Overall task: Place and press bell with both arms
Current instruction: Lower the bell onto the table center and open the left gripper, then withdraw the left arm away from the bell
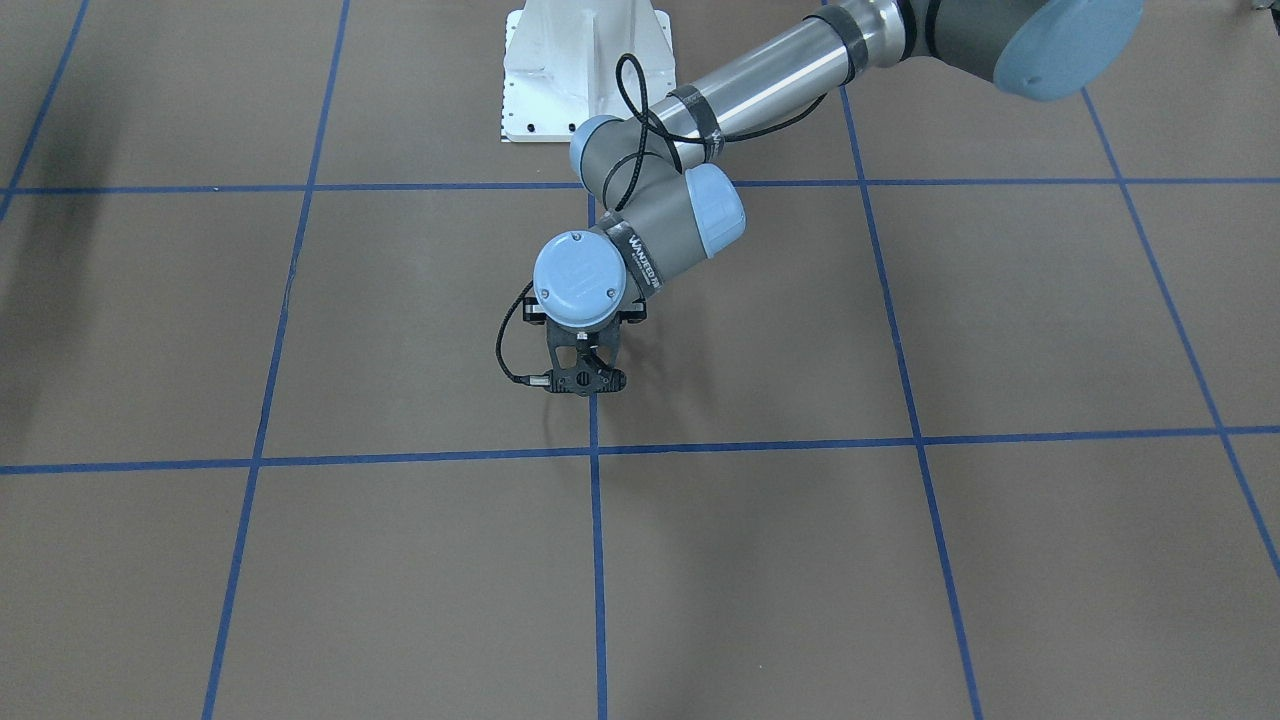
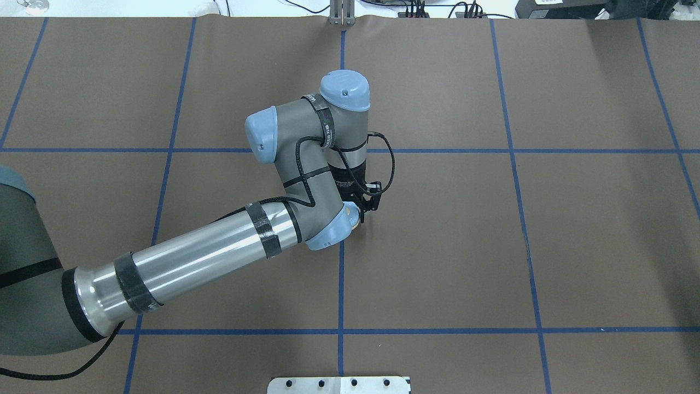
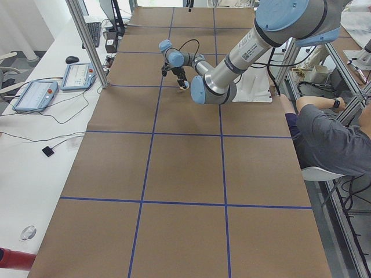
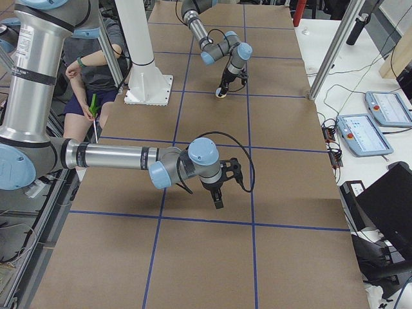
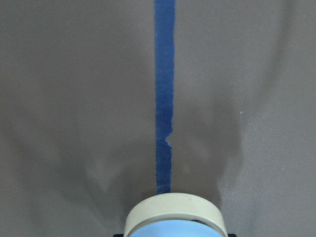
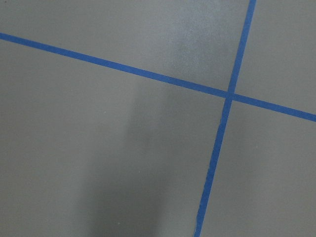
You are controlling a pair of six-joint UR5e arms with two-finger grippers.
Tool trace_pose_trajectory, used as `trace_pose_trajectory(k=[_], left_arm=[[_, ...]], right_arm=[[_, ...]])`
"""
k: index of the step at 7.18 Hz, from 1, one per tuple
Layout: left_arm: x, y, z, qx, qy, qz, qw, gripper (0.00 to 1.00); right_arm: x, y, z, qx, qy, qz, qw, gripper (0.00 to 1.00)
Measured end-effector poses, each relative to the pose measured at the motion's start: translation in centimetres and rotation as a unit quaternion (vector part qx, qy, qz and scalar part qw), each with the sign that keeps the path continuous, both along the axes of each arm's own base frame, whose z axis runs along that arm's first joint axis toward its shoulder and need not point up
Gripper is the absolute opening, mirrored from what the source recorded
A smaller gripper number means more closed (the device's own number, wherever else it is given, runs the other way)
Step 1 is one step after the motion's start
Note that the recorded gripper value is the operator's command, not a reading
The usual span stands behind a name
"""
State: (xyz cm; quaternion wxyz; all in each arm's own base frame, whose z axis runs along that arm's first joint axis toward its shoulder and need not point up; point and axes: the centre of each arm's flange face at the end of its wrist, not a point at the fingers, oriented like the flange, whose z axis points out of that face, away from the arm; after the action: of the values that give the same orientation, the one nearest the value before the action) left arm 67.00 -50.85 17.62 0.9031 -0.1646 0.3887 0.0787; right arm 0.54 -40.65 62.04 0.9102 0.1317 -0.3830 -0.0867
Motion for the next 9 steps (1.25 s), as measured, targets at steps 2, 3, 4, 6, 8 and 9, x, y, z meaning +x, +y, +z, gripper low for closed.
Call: trace_pose_trajectory(k=[2, 3, 4, 6, 8, 9], left_arm=[[-0.1, -0.1, -0.1, 0.001, 0.001, -0.001, 1.0000, 0.99], [-1.0, -0.7, -0.8, 0.003, 0.006, -0.007, 1.0000, 0.99], [-2.7, -1.6, -2.1, 0.008, 0.013, -0.018, 0.9997, 0.99], [-7.8, -2.9, -4.9, 0.023, 0.033, -0.043, 0.9983, 0.99], [-15.8, -3.2, -3.0, 0.064, 0.048, -0.074, 0.9940, 0.99], [-20.1, -2.8, 0.0, 0.103, 0.051, -0.074, 0.9906, 0.99]], right_arm=[[0.0, -0.1, -0.2, 0.003, -0.001, 0.000, 1.0000, 1.00], [0.0, -0.1, -0.4, 0.004, -0.002, 0.000, 1.0000, 1.00], [-0.1, -0.2, -0.6, 0.005, -0.003, 0.001, 1.0000, 1.00], [-0.1, -0.6, -1.0, 0.004, -0.006, 0.004, 1.0000, 1.00], [-0.2, -1.2, -1.6, -0.004, -0.009, 0.012, 0.9999, 1.00], [-0.3, -1.5, -1.8, -0.008, -0.010, 0.014, 0.9998, 1.00]])
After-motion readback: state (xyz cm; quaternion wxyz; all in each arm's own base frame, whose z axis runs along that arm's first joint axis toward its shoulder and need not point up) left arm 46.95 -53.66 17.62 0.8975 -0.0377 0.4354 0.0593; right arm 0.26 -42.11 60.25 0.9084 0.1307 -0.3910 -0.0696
